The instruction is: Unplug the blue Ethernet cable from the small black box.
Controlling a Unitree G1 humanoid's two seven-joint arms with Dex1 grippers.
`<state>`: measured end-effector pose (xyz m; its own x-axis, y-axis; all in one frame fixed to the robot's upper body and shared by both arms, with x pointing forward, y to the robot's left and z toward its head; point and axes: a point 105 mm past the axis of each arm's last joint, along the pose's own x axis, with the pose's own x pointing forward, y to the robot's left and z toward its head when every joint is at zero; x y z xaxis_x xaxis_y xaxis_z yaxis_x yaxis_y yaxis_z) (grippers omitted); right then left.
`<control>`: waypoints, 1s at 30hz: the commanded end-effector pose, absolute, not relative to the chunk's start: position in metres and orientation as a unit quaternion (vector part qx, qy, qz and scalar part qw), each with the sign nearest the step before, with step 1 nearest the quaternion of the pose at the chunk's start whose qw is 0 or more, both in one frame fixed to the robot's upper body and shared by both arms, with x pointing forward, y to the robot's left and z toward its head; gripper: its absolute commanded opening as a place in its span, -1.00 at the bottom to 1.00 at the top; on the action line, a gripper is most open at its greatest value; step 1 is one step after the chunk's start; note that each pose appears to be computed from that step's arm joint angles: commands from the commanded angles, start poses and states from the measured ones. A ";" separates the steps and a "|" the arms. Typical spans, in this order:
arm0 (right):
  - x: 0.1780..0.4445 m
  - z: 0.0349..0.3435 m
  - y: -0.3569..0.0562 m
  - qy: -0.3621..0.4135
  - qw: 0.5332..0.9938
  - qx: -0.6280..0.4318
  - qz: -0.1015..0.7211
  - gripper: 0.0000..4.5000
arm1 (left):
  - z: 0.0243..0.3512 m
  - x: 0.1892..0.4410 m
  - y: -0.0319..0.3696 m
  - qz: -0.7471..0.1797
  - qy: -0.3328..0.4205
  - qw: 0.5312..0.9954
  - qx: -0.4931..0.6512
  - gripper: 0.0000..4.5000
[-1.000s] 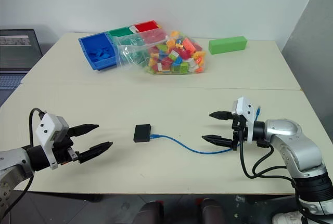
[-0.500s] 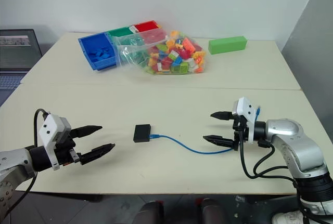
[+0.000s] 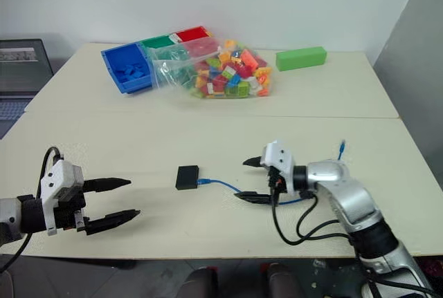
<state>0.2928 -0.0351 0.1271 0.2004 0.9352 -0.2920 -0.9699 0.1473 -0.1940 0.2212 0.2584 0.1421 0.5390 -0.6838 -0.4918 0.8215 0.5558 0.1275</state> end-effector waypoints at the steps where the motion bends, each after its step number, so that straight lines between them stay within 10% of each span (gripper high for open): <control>1: 0.302 0.123 0.002 0.022 0.736 -0.206 0.645 0.99 | 0.148 0.218 0.254 -0.457 0.189 0.842 0.216 1.00; 12: 0.325 0.096 0.033 0.037 0.733 -0.234 0.638 0.99 | 0.153 0.215 0.257 -0.443 0.186 0.851 0.210 1.00; 30: 0.324 0.092 0.040 0.013 0.716 -0.274 0.642 -0.94 | 0.155 0.220 0.264 -0.403 0.184 0.881 0.163 1.00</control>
